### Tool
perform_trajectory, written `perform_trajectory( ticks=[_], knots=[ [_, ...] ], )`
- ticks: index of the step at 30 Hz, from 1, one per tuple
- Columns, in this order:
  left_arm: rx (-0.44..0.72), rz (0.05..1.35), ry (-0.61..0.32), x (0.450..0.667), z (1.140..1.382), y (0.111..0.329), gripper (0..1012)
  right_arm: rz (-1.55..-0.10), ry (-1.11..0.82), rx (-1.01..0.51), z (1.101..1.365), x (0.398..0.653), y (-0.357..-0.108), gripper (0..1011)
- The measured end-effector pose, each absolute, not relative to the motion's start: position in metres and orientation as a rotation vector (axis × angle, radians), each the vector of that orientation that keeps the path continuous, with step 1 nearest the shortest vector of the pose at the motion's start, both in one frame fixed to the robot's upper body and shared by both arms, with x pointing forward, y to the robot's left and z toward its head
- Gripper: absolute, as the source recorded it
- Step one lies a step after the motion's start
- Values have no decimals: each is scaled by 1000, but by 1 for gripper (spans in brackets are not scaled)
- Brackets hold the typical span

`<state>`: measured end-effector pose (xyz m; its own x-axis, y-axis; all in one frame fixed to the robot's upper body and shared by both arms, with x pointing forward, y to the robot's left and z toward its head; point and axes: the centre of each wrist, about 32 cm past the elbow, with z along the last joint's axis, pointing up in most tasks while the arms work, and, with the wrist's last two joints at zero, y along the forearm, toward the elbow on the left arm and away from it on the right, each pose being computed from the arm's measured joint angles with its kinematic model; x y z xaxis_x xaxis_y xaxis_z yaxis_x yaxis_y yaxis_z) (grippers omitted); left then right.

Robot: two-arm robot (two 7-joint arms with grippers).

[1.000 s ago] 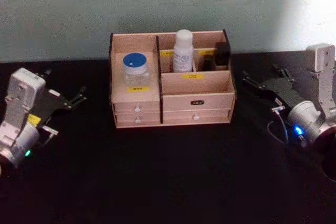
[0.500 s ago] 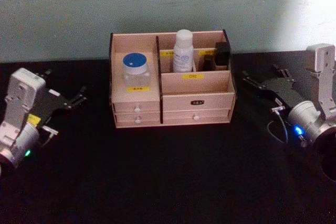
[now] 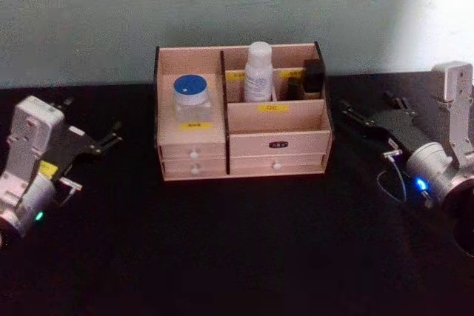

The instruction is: Pick up the facial cleanser and watermelon frost from the table and place them into the tiered storage box.

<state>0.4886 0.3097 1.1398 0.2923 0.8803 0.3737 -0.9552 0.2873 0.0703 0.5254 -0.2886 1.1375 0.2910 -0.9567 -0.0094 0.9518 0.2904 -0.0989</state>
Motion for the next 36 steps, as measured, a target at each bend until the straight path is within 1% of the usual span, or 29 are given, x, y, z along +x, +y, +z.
perform_trajectory(
  ticks=[36],
  knots=[
    [304, 1248, -285, 489, 1140, 310, 1001, -1274, 71, -79, 1137, 525, -289, 1003]
  ],
)
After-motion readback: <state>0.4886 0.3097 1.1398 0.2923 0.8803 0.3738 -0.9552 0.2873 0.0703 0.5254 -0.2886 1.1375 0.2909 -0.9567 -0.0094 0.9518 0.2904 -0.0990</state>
